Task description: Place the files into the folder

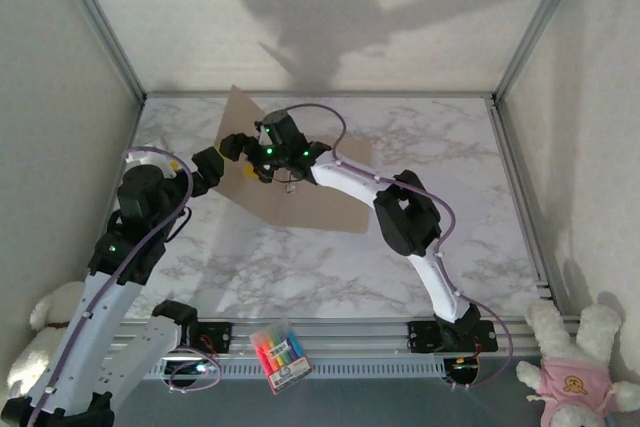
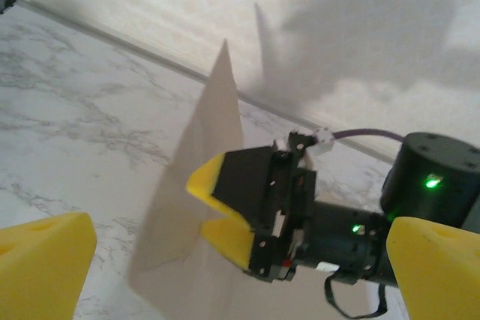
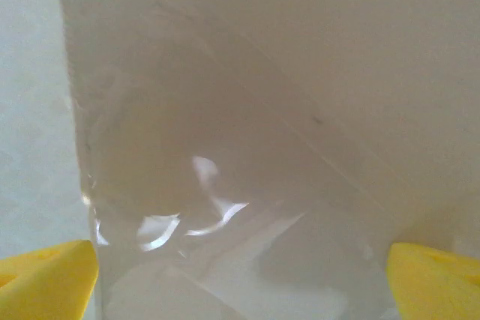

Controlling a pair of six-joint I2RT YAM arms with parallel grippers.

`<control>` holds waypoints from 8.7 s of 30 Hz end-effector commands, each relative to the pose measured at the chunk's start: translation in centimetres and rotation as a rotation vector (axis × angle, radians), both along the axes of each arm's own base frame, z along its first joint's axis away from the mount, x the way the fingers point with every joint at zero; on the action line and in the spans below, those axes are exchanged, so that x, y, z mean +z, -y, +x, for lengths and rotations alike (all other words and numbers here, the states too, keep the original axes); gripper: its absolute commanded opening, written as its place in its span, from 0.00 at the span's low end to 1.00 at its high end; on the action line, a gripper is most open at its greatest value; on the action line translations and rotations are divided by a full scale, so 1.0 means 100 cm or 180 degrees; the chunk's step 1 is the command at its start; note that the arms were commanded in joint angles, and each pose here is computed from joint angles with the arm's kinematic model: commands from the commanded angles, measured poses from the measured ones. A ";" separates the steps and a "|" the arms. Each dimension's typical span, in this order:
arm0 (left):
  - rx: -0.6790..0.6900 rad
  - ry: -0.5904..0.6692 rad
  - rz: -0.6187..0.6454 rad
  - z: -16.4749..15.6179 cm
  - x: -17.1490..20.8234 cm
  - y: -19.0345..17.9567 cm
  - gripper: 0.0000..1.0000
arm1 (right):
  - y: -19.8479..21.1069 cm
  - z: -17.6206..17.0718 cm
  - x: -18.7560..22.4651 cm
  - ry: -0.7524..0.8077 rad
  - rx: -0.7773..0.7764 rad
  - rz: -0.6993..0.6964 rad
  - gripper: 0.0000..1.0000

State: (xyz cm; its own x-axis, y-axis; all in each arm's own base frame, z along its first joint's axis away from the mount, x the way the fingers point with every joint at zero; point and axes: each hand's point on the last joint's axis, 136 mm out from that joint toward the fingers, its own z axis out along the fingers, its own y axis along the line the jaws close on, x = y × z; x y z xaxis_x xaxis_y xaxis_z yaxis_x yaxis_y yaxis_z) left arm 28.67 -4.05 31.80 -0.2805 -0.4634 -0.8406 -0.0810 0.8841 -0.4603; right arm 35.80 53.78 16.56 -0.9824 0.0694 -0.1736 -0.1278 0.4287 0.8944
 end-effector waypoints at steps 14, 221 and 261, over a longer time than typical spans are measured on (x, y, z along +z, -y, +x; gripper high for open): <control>-0.0166 -0.0381 -0.0164 0.028 -0.039 0.019 1.00 | 0.023 -0.007 0.044 0.0336 0.0196 -0.0047 0.99; -0.1659 -0.2129 -0.0443 0.044 -0.192 0.288 0.94 | 0.386 -0.032 -0.140 -0.0732 0.0401 -0.1749 0.50; -0.1514 -0.2621 -0.0476 -0.014 -0.291 0.256 0.79 | 0.379 -0.064 -0.137 -0.0873 0.0291 -0.1771 0.50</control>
